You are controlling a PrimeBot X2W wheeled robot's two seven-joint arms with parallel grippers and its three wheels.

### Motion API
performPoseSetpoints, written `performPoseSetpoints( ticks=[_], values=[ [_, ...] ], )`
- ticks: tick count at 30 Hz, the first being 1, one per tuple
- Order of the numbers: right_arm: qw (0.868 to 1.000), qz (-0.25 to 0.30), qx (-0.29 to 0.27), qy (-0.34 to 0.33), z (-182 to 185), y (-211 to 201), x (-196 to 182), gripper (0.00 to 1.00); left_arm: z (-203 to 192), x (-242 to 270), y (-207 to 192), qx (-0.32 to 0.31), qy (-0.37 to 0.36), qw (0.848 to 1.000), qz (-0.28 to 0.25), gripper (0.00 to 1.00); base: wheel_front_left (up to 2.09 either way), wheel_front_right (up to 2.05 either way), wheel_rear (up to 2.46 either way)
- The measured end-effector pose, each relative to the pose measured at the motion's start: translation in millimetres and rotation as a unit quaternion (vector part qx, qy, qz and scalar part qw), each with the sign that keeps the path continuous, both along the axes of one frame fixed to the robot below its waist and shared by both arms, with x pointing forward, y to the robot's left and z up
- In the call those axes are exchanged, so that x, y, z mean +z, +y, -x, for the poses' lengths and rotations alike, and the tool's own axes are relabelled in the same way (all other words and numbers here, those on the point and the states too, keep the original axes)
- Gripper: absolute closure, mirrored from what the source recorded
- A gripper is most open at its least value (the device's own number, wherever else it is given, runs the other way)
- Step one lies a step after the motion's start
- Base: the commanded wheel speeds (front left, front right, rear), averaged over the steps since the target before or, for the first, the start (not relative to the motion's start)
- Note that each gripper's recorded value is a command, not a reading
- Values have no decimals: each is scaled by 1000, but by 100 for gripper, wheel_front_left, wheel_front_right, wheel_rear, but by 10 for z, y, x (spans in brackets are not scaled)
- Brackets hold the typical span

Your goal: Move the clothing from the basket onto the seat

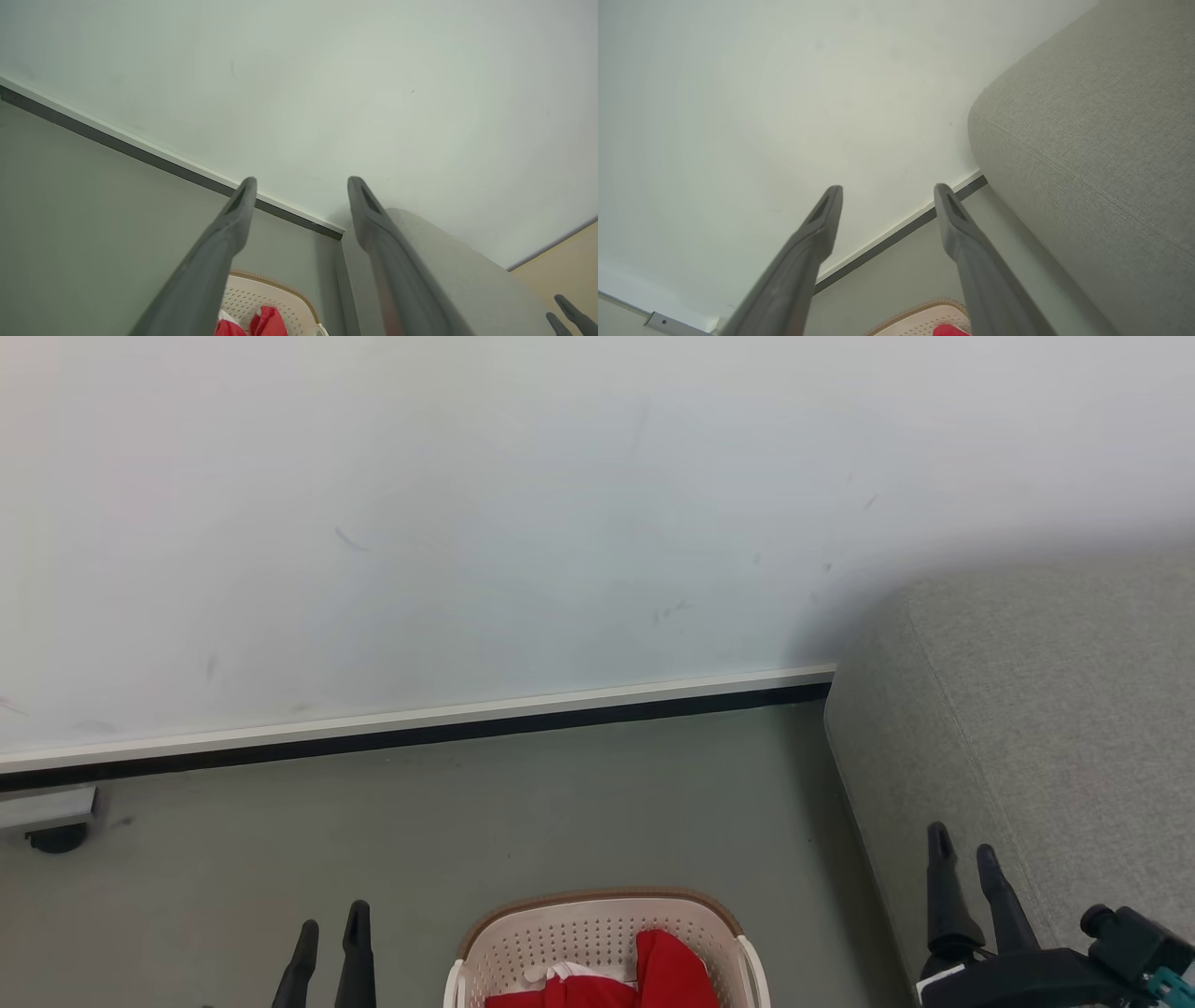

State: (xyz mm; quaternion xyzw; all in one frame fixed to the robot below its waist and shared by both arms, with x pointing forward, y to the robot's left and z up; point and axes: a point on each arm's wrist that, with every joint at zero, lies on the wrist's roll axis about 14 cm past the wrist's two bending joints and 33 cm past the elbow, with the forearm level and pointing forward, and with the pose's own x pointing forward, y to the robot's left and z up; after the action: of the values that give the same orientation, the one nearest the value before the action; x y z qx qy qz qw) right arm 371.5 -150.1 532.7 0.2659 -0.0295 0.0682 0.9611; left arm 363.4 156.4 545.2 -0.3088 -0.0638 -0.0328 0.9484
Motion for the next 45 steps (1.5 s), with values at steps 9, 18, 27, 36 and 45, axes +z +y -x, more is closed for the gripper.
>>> performPoseSetpoints(
  ticks=[9,18,27,36,45],
  values=[
    [998,46,15,-32,23,138,132,0,18,124,-21,10,-23,998,-54,0,0,0,0],
    [995,82,25,-56,66,242,199,0,65,174,-47,12,-38,995,-94,0,0,0,0],
    [989,119,37,-83,111,356,285,0,105,303,-59,18,-65,989,-132,0,0,0,0],
    [981,154,42,-107,137,428,357,0,137,347,-34,28,-75,986,-149,0,0,0,0],
    [973,184,52,-131,177,526,418,0,169,385,-73,33,-89,975,-201,0,0,0,0]
  ],
)
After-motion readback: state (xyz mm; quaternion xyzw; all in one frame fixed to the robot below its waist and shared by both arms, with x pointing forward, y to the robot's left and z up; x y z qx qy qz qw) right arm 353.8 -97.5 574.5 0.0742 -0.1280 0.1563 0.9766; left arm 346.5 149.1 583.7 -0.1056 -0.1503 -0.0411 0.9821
